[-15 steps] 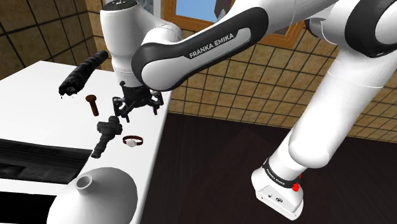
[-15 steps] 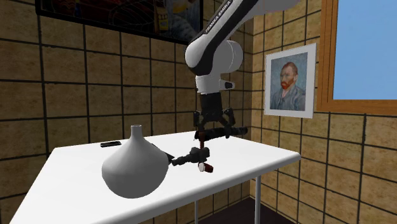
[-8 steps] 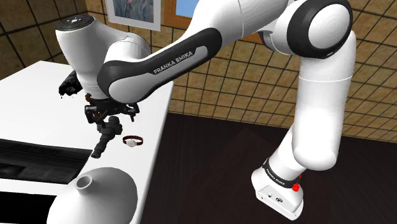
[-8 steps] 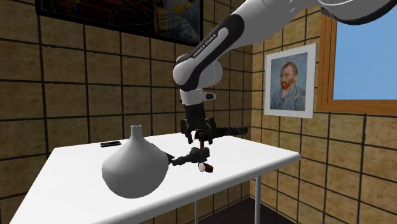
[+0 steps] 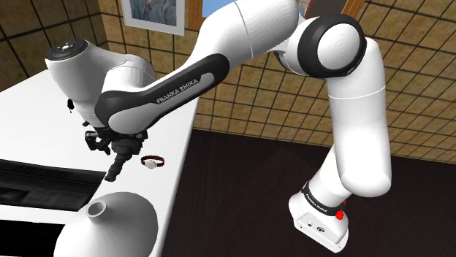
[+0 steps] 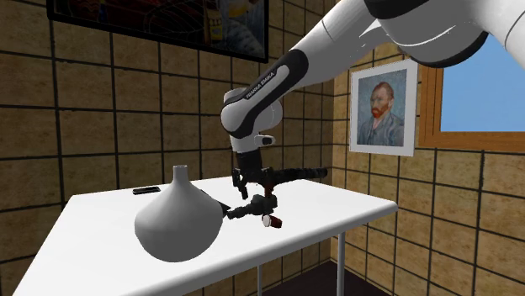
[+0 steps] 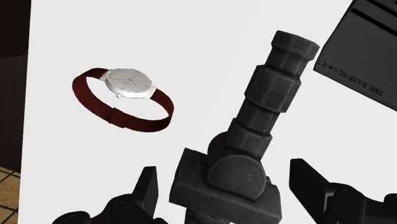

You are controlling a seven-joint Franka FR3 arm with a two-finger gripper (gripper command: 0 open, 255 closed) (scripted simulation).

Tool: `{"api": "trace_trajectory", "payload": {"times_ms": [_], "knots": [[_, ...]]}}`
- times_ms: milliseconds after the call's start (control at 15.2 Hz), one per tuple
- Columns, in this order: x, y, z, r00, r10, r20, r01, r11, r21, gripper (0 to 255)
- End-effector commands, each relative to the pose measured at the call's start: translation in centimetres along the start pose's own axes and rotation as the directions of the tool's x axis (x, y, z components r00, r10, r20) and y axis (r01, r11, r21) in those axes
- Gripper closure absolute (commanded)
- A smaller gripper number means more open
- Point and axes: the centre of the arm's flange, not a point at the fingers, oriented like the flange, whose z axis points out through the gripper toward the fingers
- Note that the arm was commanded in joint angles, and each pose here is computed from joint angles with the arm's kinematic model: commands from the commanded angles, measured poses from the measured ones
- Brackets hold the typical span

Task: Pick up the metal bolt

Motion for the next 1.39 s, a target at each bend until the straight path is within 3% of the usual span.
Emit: {"api": "trace_trajectory", "payload": {"times_ms": [0, 198, 264, 858, 1320], "knots": [[-0.1, -0.1, 1.0, 1.000, 0.000, 0.000, 0.000, 1.000, 0.000, 0], [-0.2, -0.2, 1.8, 1.000, 0.000, 0.000, 0.000, 1.000, 0.000, 0], [-0.2, -0.2, 1.7, 1.000, 0.000, 0.000, 0.000, 1.000, 0.000, 255], [-0.2, -0.2, 1.8, 1.000, 0.000, 0.000, 0.000, 1.000, 0.000, 255], [0.4, 0.2, -1.8, 1.000, 0.000, 0.000, 0.000, 1.000, 0.000, 255]]}}
